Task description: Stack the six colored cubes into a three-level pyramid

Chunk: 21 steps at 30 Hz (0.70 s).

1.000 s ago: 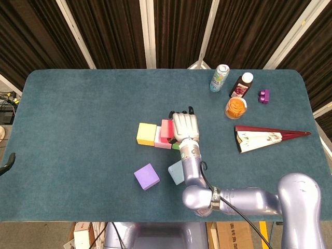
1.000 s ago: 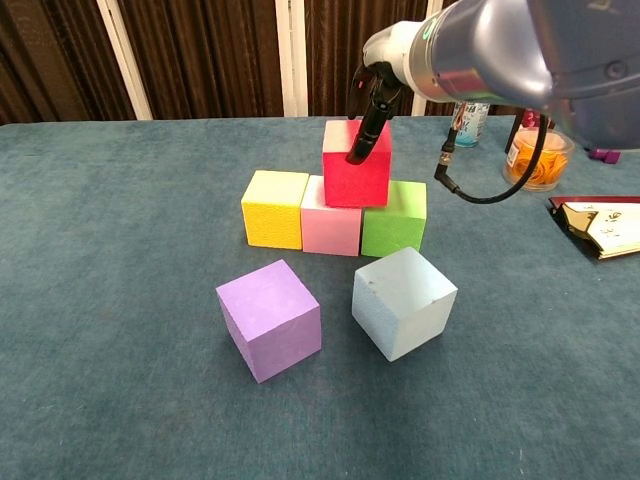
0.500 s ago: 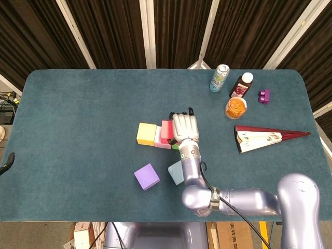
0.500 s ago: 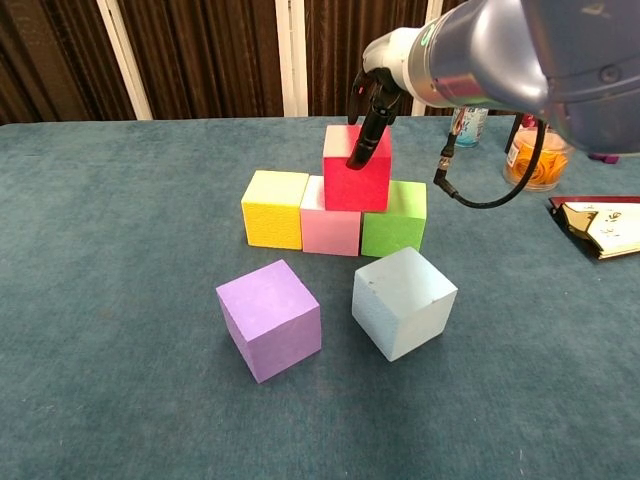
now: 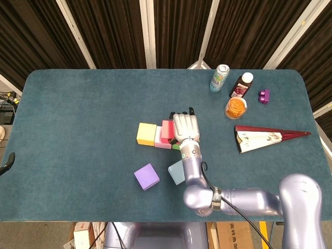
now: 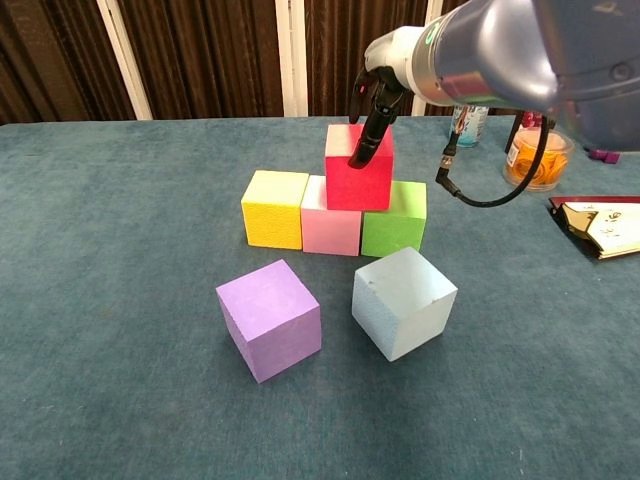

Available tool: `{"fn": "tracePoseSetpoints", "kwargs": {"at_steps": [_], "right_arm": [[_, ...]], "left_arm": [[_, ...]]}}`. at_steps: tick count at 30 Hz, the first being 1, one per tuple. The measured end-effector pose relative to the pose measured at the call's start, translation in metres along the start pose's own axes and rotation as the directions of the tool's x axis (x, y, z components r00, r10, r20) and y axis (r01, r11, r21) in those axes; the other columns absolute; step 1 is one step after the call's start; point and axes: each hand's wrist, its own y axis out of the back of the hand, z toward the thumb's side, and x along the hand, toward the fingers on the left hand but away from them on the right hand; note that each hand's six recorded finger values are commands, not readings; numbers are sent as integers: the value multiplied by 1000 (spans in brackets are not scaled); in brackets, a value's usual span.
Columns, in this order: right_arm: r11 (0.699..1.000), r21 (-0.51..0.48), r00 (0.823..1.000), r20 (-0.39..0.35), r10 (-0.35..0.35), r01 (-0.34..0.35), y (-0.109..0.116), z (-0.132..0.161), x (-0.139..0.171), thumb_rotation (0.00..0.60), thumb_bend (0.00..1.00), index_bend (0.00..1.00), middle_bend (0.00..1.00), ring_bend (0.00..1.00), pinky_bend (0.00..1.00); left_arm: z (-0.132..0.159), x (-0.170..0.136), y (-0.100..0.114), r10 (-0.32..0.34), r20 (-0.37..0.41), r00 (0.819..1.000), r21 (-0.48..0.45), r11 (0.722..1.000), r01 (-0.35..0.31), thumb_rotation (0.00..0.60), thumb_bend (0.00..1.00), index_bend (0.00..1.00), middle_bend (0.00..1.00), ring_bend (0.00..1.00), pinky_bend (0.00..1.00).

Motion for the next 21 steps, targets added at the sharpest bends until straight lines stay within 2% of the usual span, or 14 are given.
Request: {"fn": "tracePoseSetpoints", "kwargs": {"at_steps": [21], "right_arm": [[1000,-7,1000,-2,3,-3,0,4,2,600,208,284,384,209,0]], "left_arm": [[0,0,1,5,-1,1000,-3,1000,-5,600,352,155,32,0,0]]}}
